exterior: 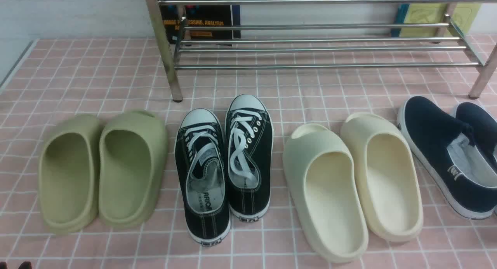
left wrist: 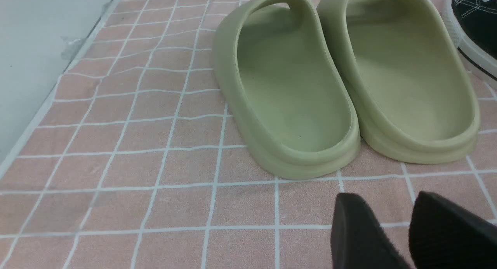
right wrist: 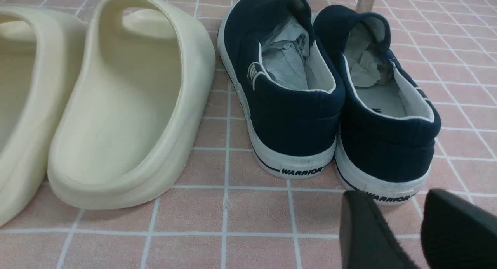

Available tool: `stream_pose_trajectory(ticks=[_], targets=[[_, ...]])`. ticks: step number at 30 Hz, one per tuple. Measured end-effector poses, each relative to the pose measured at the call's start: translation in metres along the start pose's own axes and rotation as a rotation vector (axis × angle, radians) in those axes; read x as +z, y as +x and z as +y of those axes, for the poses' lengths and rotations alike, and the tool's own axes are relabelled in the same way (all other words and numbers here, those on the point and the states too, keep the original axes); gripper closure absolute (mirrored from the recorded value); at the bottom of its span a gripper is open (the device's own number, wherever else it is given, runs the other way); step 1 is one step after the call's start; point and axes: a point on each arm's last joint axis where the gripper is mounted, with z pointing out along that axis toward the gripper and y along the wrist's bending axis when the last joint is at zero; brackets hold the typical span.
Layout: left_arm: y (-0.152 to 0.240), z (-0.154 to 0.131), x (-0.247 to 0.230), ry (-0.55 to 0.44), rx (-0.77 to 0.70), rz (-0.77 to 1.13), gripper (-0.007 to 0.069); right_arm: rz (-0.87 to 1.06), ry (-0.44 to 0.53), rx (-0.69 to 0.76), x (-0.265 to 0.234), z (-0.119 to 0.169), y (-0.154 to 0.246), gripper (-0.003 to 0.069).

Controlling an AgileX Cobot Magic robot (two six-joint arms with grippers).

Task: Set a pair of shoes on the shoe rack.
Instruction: Use the left arm to grab the shoe closest to it

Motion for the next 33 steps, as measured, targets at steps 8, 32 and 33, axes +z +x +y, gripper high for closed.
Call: stream_pose_trajectory(ticks=[8,32,33], targets=[[0.0,0.0,0.0,0.0,0.0,0.0,0.0384,0.0,0.0,0.0,0.0,0.0,0.0,0.0419],[-0.0001,0.0007,0.0,-0.008,0.013,-0.001,0.0384,0.0,0.0,0.0,0.0,0.0,0.0,0.0419],[-0.0001,0.0005,0.0,-0.005,-0.011,-0.001,0.0384,0.0,0.0,0.0,0.0,0.0,0.0,0.0419]])
